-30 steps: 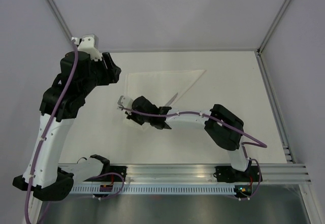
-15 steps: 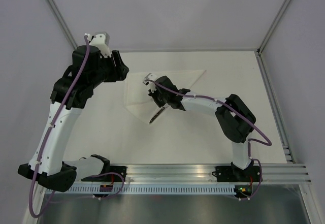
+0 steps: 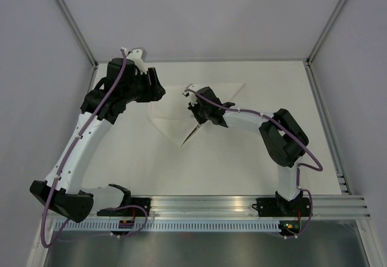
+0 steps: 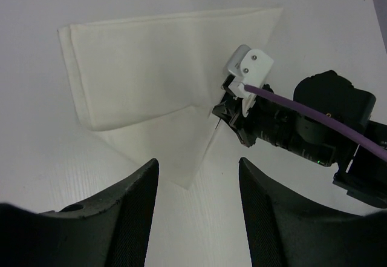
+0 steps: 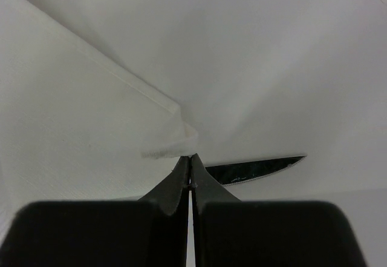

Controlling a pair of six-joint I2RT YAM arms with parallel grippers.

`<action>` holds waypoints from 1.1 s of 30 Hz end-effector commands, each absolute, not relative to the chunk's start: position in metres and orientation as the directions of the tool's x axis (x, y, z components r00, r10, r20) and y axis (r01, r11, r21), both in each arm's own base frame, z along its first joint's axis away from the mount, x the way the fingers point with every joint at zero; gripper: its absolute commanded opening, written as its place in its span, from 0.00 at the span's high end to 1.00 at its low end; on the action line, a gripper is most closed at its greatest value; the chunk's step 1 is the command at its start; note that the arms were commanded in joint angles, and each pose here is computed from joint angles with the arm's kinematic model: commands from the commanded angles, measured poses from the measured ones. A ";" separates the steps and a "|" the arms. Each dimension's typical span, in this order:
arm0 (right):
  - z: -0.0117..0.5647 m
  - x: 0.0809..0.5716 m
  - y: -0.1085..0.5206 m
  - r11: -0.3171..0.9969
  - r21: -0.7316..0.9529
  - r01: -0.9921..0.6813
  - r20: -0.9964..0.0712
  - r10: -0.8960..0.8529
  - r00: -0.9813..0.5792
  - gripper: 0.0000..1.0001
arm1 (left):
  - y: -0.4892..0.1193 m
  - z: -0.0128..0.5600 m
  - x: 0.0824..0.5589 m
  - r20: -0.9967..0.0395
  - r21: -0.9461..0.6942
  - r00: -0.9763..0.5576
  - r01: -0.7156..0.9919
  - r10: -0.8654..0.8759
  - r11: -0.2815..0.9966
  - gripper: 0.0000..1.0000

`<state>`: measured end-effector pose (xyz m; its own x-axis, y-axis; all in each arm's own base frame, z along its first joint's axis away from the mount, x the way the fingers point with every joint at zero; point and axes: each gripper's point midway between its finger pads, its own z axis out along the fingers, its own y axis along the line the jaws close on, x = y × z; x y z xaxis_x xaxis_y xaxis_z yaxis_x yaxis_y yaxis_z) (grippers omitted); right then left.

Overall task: Fold the napkin, place the utensils inside, and roll it up
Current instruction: Fold the napkin

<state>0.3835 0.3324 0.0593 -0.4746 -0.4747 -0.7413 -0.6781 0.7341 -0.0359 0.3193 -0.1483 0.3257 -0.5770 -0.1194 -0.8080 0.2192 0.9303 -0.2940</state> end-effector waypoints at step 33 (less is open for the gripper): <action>0.063 0.431 0.245 0.843 0.186 -0.505 -0.675 -0.264 -0.689 0.63 | -0.230 0.144 0.331 -0.532 -0.480 -0.833 0.147 -0.154 0.865 0.41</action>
<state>0.4204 0.2449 0.0275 -0.7074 -0.3143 -0.6331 -0.5133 0.8442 0.1544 0.3276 -0.2177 0.1404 -0.8256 -0.0819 -0.5582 0.1918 0.8897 -0.4143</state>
